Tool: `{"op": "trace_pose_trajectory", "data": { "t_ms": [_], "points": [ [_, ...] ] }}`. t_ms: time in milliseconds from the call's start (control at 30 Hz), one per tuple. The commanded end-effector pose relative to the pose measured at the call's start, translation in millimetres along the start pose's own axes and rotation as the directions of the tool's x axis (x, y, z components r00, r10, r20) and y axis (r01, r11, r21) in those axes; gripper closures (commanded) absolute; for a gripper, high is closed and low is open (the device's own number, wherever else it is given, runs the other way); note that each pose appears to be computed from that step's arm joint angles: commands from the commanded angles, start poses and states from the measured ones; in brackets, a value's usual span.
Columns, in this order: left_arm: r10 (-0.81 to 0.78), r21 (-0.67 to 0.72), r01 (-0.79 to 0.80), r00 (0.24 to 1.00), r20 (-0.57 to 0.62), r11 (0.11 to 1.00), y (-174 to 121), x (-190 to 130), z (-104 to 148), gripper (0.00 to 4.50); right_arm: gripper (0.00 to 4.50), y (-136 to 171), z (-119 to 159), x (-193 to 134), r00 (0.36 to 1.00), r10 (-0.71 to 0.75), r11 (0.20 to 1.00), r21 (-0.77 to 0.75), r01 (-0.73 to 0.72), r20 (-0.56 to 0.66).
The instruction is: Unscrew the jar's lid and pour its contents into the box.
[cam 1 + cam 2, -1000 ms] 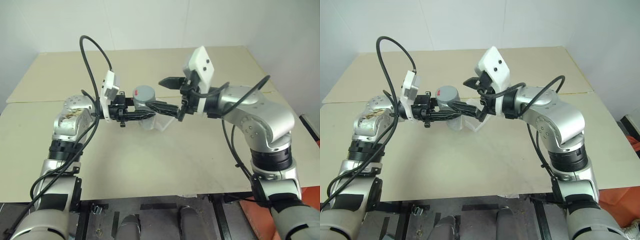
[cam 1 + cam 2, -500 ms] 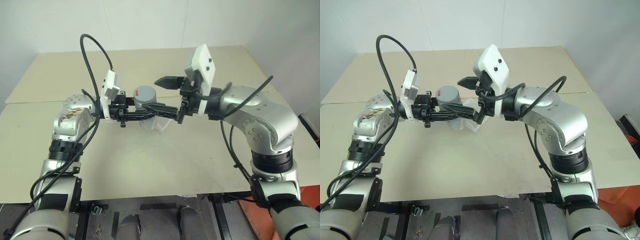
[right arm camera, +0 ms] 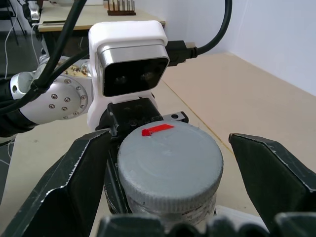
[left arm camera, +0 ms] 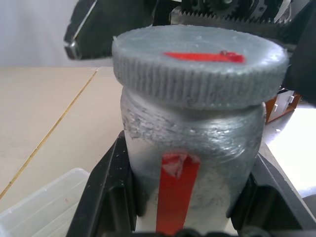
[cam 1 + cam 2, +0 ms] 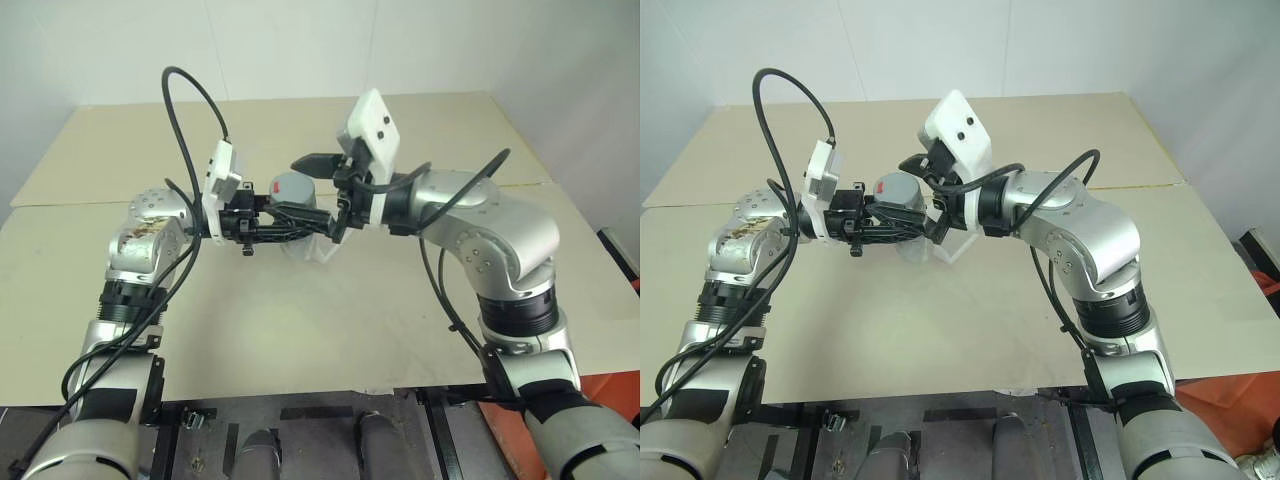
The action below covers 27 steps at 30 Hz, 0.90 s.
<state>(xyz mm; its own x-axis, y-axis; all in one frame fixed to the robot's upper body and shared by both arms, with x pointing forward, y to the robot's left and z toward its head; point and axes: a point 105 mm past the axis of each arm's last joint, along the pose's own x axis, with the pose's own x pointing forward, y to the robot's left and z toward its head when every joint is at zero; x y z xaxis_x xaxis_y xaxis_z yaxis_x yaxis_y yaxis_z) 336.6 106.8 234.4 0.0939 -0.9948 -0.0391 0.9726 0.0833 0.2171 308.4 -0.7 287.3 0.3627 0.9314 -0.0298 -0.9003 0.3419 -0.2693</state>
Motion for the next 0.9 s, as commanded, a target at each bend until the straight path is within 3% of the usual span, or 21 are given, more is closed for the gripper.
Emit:
{"op": "trace_pose_trajectory", "data": {
  "t_ms": [33,200,300,433,667,900],
  "points": [
    [-0.006,0.034,0.005,1.0,0.014,0.999,-2,-1,9,2.59,0.06,1,15,-1,0.999,0.003,0.999,-0.045,-0.001,0.037],
    [-0.007,0.032,0.006,1.0,0.012,0.999,-3,-1,8,2.59,0.06,3,18,-1,0.999,0.012,0.999,-0.05,-0.01,0.044],
    [-0.008,0.034,0.007,1.0,0.011,0.999,-3,0,8,2.59,0.61,3,16,-1,0.999,0.016,0.999,-0.046,-0.014,0.037],
    [-0.007,0.038,0.007,1.0,0.01,0.999,-2,-1,9,2.59,1.78,5,13,-1,0.999,0.03,0.999,-0.04,-0.029,0.025],
    [-0.001,0.042,0.001,1.0,0.004,0.999,-1,-3,10,2.59,1.79,6,15,-1,0.999,0.041,0.999,-0.031,-0.04,0.035],
    [0.01,0.046,-0.008,0.999,-0.043,0.999,-3,-5,-3,2.59,1.79,-12,48,-15,0.991,-0.01,0.999,0.046,0.004,0.136]
  ]
}}
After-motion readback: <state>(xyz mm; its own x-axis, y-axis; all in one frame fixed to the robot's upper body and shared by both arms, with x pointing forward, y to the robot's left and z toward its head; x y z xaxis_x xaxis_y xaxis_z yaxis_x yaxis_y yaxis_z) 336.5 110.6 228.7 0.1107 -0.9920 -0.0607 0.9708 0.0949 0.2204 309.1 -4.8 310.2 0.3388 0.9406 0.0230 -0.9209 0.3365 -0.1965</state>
